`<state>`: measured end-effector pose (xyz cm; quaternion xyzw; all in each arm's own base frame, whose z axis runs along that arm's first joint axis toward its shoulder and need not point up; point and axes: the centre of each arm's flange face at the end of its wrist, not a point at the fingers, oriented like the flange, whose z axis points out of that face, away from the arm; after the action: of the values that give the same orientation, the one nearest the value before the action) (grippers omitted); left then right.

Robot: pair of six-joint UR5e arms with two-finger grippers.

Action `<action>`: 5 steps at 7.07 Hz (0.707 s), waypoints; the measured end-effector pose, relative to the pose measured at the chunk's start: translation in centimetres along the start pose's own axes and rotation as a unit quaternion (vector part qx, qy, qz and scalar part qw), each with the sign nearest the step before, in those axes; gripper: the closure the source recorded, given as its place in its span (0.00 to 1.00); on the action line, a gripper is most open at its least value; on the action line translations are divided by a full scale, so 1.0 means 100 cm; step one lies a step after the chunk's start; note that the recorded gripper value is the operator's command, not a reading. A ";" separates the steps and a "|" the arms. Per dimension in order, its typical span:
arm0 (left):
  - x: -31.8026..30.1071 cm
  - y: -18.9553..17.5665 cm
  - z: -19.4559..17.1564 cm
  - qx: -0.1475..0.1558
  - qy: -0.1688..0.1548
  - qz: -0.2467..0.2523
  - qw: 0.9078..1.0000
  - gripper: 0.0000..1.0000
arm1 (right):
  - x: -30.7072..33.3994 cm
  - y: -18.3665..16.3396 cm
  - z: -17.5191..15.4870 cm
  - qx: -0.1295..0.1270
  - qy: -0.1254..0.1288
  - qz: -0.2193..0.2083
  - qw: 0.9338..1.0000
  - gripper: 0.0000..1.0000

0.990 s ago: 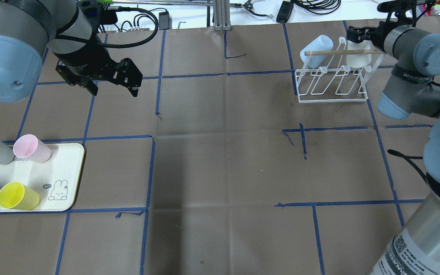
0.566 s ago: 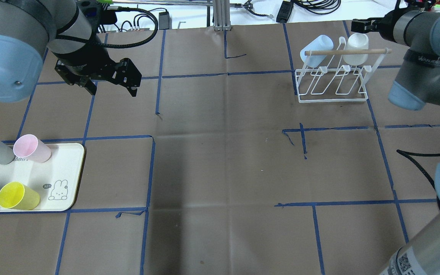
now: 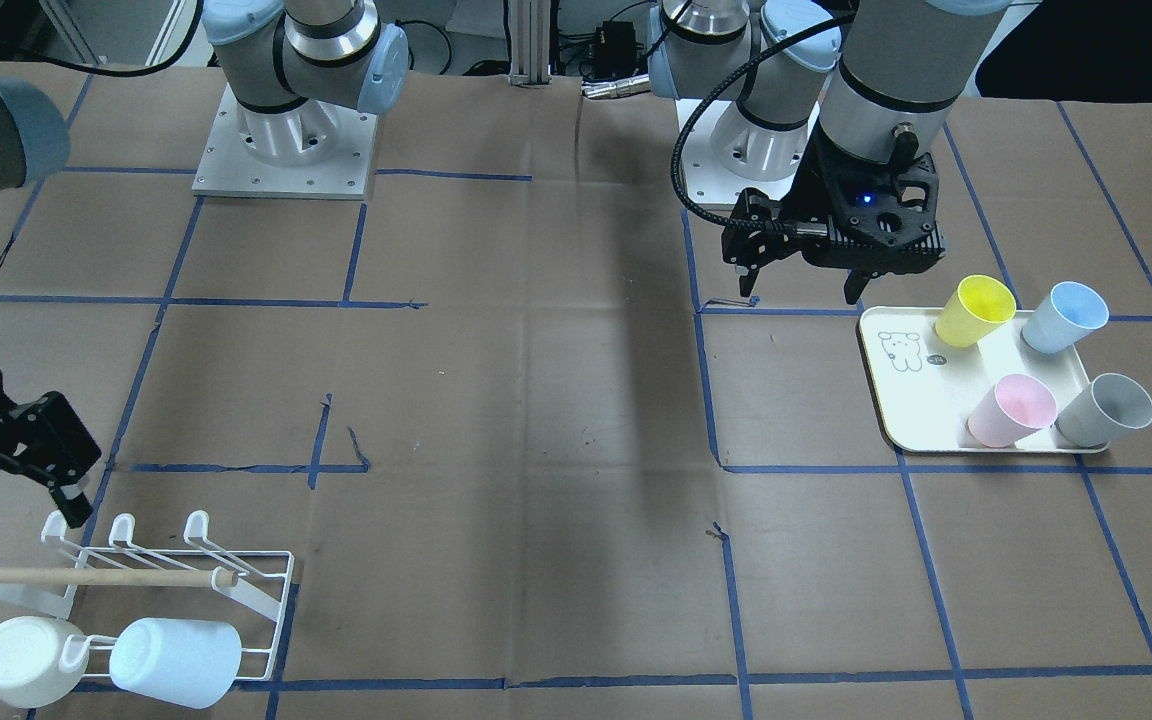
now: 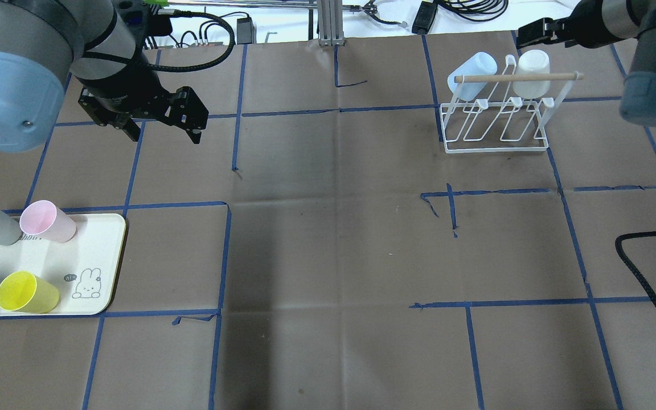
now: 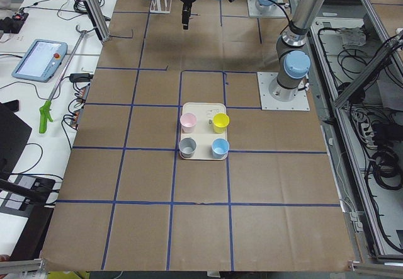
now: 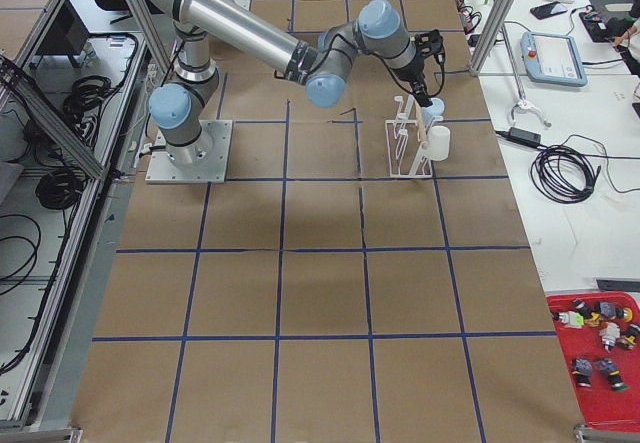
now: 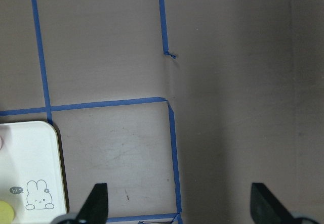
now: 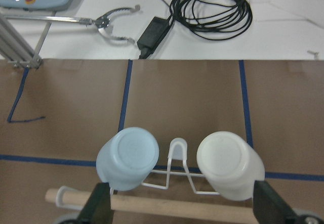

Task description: Transfer IKEA cup to right arm and place on rack

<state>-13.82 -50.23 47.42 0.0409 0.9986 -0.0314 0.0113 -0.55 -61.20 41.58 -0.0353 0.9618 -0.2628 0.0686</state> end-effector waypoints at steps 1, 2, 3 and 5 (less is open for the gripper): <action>0.000 0.000 0.000 0.000 0.000 0.000 1.000 0.00 | -0.031 -0.002 -0.022 -0.048 -0.002 0.002 0.999 0.00; 0.000 0.000 0.001 -0.001 0.001 0.000 1.000 0.00 | -0.062 0.001 -0.043 -0.105 -0.003 0.024 0.994 0.00; 0.000 0.000 0.001 -0.001 0.001 0.000 1.000 0.00 | -0.085 0.013 -0.060 -0.167 -0.002 0.059 0.984 0.00; 0.000 0.000 0.001 -0.001 0.002 0.000 1.000 0.00 | -0.111 0.043 -0.103 -0.249 0.013 0.094 0.964 0.00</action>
<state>-13.86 -50.24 47.32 0.0406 0.9987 -0.0304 0.0093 8.71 -51.18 49.41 0.0422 0.9967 -0.0074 0.0695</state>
